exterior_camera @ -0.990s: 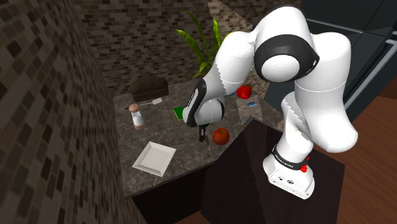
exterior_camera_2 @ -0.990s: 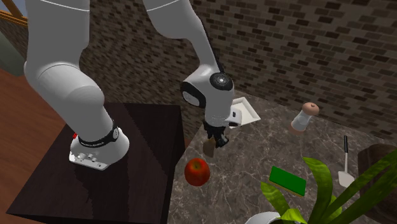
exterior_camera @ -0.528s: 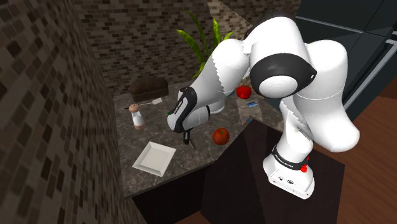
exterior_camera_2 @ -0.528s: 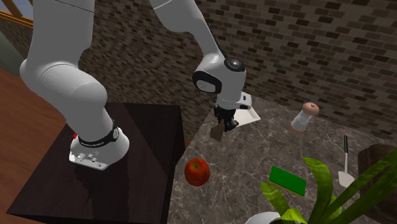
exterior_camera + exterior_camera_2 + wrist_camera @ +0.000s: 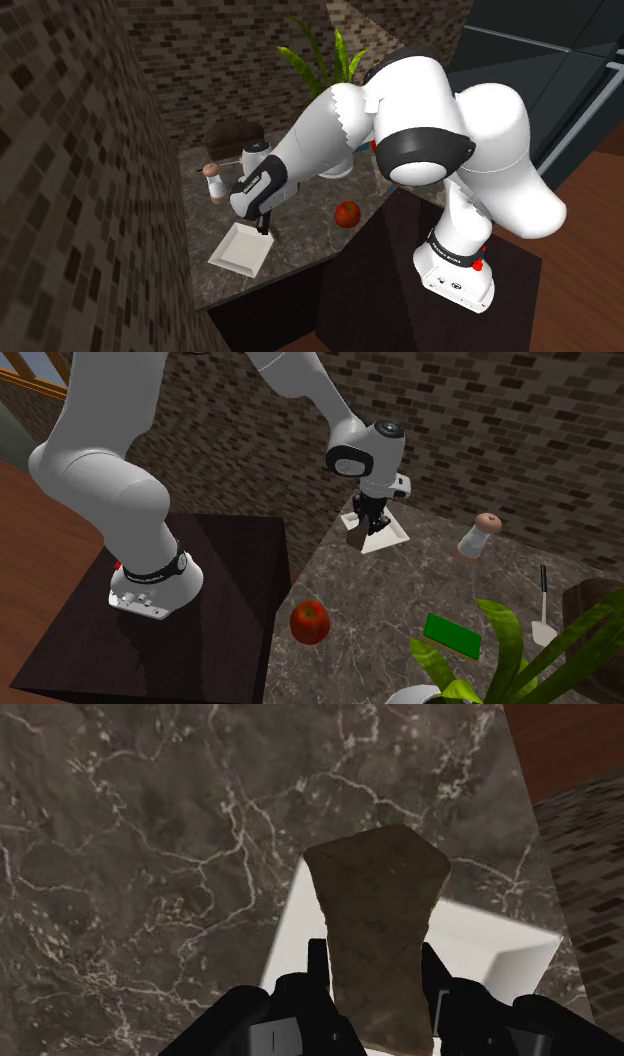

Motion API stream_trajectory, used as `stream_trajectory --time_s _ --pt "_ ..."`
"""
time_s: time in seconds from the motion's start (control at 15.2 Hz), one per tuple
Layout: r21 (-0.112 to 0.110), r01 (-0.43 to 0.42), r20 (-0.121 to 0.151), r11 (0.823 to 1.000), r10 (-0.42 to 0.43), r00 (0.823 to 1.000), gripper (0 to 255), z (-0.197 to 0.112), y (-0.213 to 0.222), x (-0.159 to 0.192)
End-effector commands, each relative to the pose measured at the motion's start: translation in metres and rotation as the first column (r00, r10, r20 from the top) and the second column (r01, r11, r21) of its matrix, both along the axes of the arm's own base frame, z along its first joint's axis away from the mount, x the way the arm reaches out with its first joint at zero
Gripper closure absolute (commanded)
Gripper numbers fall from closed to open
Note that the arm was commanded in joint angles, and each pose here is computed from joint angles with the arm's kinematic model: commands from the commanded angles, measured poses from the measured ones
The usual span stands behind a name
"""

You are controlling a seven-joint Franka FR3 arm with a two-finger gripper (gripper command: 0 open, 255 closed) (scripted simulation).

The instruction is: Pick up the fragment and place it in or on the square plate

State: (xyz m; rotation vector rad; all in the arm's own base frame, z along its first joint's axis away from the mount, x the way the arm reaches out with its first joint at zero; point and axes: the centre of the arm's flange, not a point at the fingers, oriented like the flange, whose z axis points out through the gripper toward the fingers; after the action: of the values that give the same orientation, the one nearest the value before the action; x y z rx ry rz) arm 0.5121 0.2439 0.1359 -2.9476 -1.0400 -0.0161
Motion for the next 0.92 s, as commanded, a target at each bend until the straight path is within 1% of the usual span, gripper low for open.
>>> stream_trajectory --time_s 0.0,0.2,0.26,0.86 --pt "0.000 0.001 -0.001 1.000 -0.001 1.000 255 -0.001 0.025 0.014" --pt "0.000 0.001 -0.001 1.000 -0.001 1.000 255 0.000 0.060 0.033" --pt "0.000 0.001 -0.001 1.000 -0.001 1.000 255 0.001 0.080 0.043" --pt "0.000 0.001 -0.001 1.000 -0.001 1.000 255 -0.047 0.080 0.043"
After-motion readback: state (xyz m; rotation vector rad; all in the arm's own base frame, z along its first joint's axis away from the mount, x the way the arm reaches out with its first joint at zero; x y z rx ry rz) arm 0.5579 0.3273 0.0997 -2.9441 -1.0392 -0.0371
